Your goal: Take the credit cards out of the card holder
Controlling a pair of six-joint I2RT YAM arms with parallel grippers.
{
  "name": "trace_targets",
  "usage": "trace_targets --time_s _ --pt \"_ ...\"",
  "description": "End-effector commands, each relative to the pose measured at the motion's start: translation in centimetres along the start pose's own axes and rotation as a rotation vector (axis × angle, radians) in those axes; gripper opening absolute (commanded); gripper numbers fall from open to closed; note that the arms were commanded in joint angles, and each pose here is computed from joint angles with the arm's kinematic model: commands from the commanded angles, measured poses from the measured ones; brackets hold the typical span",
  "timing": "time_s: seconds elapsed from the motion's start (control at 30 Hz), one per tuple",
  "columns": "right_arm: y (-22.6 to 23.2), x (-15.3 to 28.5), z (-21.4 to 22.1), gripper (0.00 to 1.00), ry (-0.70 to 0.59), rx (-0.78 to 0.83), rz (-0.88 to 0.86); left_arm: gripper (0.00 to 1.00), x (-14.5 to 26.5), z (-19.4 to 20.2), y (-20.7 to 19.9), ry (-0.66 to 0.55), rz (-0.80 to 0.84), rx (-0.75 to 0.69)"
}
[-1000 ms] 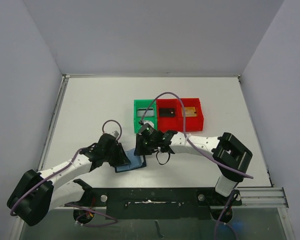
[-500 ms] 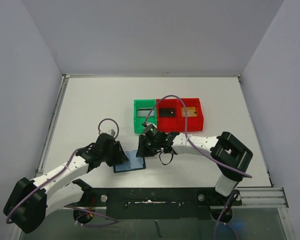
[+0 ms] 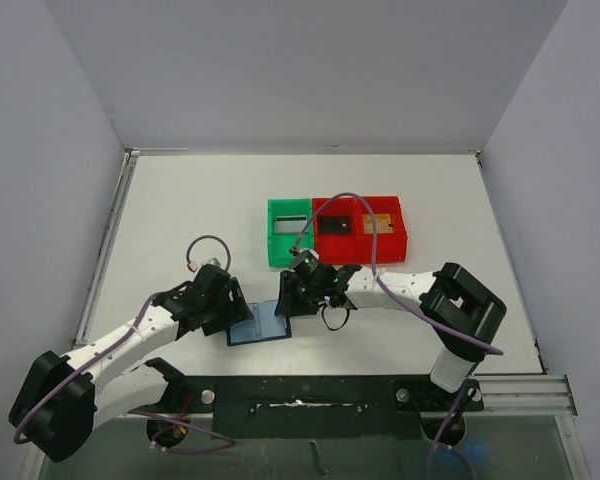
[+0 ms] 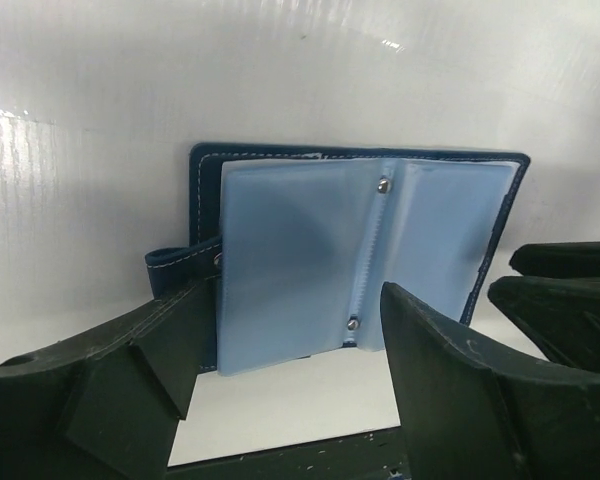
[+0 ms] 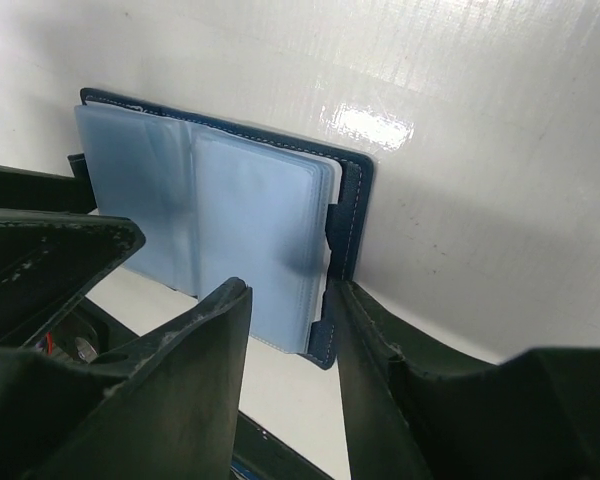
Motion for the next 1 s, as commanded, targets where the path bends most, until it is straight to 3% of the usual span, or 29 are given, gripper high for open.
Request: trace_targets --time_s 0.0,0.07,0.17,0.3,0.83,0.97 --pt "1.0 0.0 -1.1 0.4 -0.038 0.011 -0.029 0.69 -0.9 0.6 0.5 0.019 0.0 0.027" --pt "0.9 -0.1 -1.0 0.4 -0.029 0.011 -0.03 0.63 -1.3 1.1 0.4 0.041 0.055 0.022" --pt "0.8 -0.4 -0.8 0.4 -0.019 0.008 -0.028 0.48 -1.6 1.4 0.0 0.063 0.13 0.013" --pt "0.6 -0.5 -0.6 0.4 -0.015 -0.005 -0.014 0.38 -1.8 1.6 -0.2 0.089 0.15 -0.001" --pt "-0.6 -0.4 -0.4 0.44 -0.012 0.045 0.224 0.24 -2.1 1.7 -0.4 0.104 0.17 -0.021" --pt "-0.1 -1.3 -0.1 0.44 0.023 0.069 0.213 0.18 -2.3 1.7 -0.6 0.117 0.188 -0.035"
Point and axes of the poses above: each gripper's point midway between its finger pads, its own x axis back along the fingers, its own y axis along the line the jaws close on, z = x × y, the point moved 9 cm from there along x, back along the fingers, and after that the axes turned 1 degree about x, right-handed, at the moved point
